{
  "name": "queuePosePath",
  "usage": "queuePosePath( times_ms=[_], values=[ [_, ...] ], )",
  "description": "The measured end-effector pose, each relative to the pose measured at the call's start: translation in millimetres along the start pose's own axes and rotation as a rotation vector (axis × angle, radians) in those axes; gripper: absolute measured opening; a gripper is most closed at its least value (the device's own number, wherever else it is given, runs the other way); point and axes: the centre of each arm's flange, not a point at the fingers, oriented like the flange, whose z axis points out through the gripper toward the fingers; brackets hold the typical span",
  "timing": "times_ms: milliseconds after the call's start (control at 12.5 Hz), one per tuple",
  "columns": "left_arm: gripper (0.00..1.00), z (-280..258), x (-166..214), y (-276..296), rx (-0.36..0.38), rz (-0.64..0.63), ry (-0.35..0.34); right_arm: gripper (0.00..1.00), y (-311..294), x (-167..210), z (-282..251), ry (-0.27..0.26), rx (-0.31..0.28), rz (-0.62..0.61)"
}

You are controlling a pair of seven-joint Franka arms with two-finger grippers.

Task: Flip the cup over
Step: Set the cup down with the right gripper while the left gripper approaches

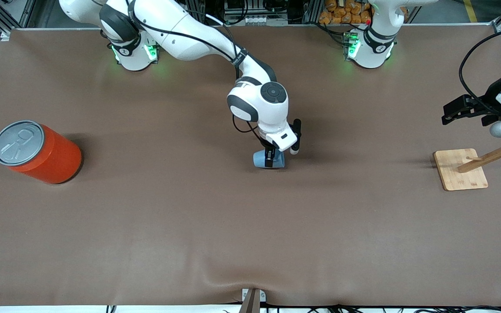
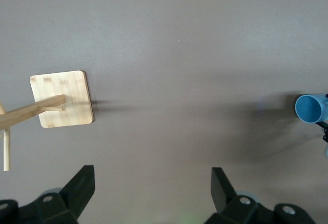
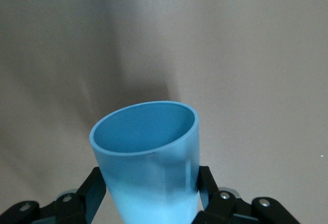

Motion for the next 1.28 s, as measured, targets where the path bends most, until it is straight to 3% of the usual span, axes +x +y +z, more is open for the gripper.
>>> queuePosePath(
  times_ms=[239,399,559,798,1037,1277],
  values=[
    [1.0,38,23,-16,-0.005,-0.026,-0.046,0.79,-8,2,8,-0.013,0.005,0.018],
    [1.0,77,46,-33,-0.012,-0.052,-0.072,0.96,-8,0,15,-0.022,0.009,0.02],
    [1.0,101,56,-33,-0.032,-0.061,-0.106,1.0,-8,-1,17,-0.024,0.009,0.021],
    [1.0,158,69,0,-0.18,-0.152,-0.233,1.0,-7,0,16,-0.022,0.007,0.022],
    [1.0,207,78,33,-0.269,-0.155,-0.318,1.0,-3,1,10,-0.023,0.003,0.026],
    [1.0,270,69,70,-0.379,-0.191,-0.367,1.0,3,-1,-21,-0.091,0.016,0.036]
  ],
)
